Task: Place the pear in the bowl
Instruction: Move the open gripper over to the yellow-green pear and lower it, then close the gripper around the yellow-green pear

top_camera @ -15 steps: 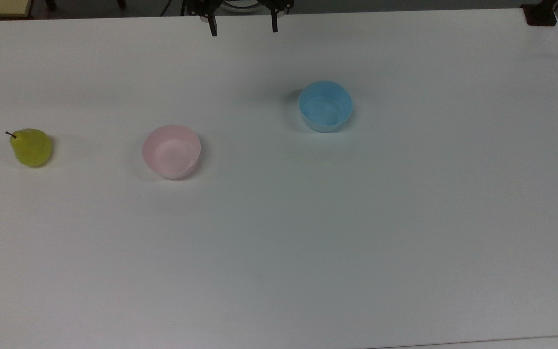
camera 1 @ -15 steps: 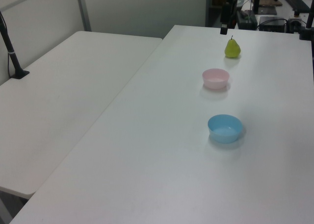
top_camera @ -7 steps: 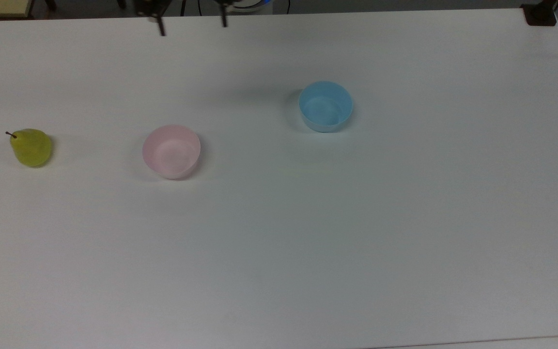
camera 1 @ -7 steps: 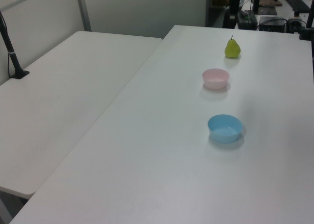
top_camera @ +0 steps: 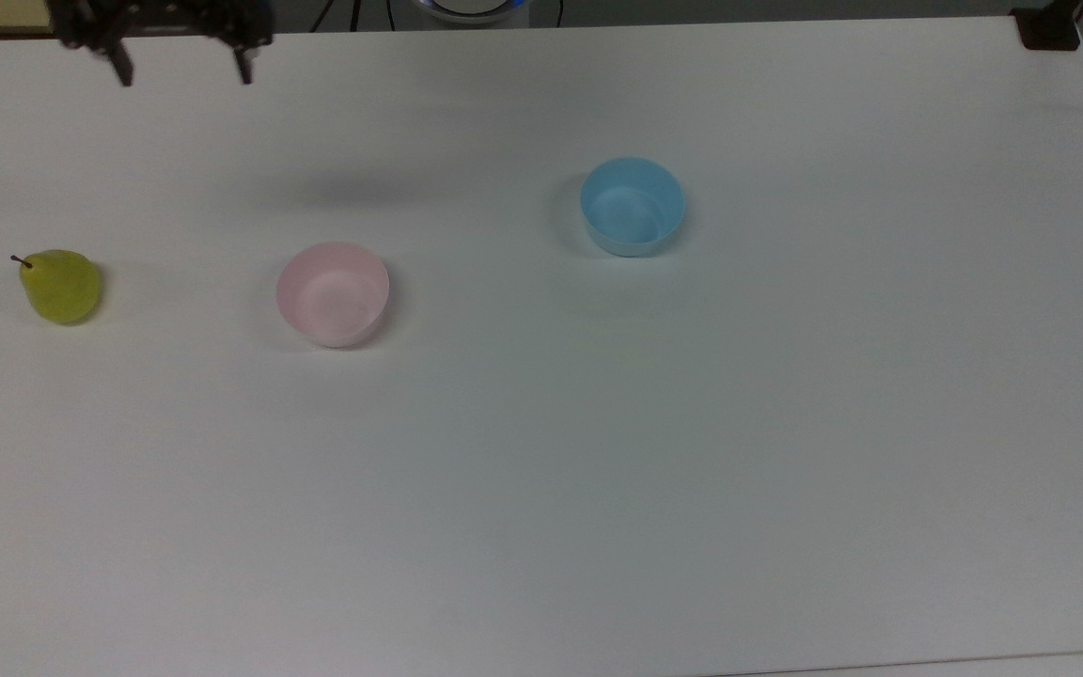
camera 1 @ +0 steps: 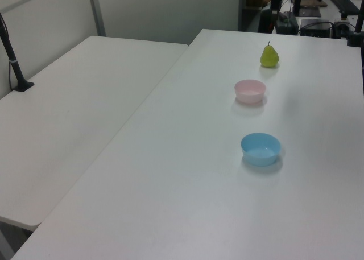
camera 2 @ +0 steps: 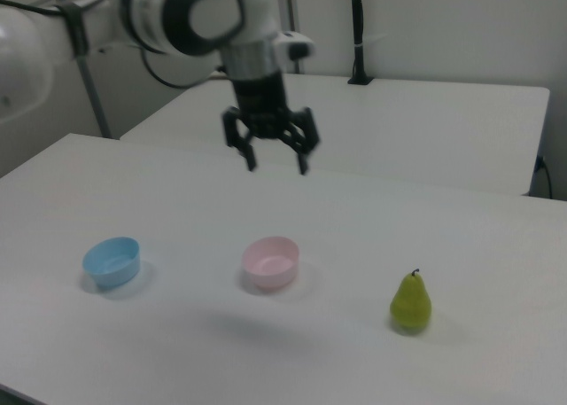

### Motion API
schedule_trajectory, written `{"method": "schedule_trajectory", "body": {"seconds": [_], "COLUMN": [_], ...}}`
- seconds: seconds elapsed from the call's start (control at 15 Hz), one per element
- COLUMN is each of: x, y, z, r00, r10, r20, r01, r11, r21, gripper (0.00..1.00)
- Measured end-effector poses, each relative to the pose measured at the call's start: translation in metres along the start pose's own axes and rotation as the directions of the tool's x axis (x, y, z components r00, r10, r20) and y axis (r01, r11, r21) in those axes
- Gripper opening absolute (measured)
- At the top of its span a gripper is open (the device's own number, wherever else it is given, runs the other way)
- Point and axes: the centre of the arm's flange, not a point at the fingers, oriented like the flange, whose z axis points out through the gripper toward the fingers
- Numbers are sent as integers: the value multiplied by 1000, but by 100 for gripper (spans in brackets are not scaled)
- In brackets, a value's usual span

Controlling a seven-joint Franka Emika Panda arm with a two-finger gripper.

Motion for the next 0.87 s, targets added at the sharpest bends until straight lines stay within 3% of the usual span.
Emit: {"method": "schedule_trajectory", "body": {"seconds": [0.47, 0.87], "x": [7, 27], "y": [97, 123], "z": [89, 173], "r00": [995, 993], "r10": [98, 115], "r20": [-35, -31], "r01": [-99, -115], "r11": [995, 993], "r21": [-2, -21], "gripper": [100, 100]}}
